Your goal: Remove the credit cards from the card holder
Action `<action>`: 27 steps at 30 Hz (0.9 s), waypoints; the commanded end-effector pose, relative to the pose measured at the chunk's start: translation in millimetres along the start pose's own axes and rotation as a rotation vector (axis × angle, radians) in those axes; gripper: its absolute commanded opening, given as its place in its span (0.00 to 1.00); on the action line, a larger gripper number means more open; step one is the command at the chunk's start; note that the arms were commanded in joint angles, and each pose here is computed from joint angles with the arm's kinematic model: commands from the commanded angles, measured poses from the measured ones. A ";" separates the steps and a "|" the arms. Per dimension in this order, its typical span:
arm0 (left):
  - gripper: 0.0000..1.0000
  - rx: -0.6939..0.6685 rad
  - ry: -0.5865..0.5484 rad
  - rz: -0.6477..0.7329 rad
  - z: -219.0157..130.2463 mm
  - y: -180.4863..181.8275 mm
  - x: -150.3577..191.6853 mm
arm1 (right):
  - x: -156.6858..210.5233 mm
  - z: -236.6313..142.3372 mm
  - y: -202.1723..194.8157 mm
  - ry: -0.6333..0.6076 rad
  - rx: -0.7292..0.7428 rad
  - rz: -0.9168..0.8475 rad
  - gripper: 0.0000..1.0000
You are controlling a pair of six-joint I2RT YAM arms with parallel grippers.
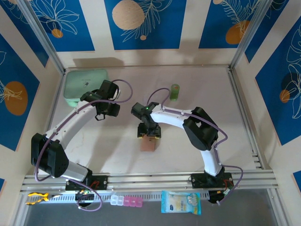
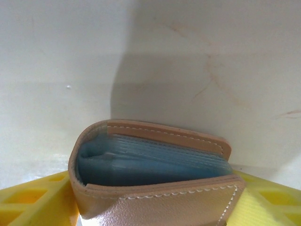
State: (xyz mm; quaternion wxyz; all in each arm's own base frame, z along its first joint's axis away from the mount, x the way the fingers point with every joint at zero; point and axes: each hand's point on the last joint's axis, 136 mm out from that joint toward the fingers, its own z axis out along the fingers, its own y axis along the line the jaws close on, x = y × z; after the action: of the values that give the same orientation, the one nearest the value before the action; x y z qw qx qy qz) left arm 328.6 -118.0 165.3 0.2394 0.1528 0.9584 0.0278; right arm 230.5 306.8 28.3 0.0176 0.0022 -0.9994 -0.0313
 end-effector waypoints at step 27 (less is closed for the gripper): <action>0.46 0.062 -0.009 -0.063 0.2 -0.7 -0.4 | 3.0 -28.8 3.3 -0.070 0.025 -0.120 0.90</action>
State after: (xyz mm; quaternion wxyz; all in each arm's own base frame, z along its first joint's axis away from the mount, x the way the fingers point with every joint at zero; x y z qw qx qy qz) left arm 331.3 -116.3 163.6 0.2402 0.1420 0.9602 0.0150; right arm 228.4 307.2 34.1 0.0092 0.0560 -0.9984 -0.0024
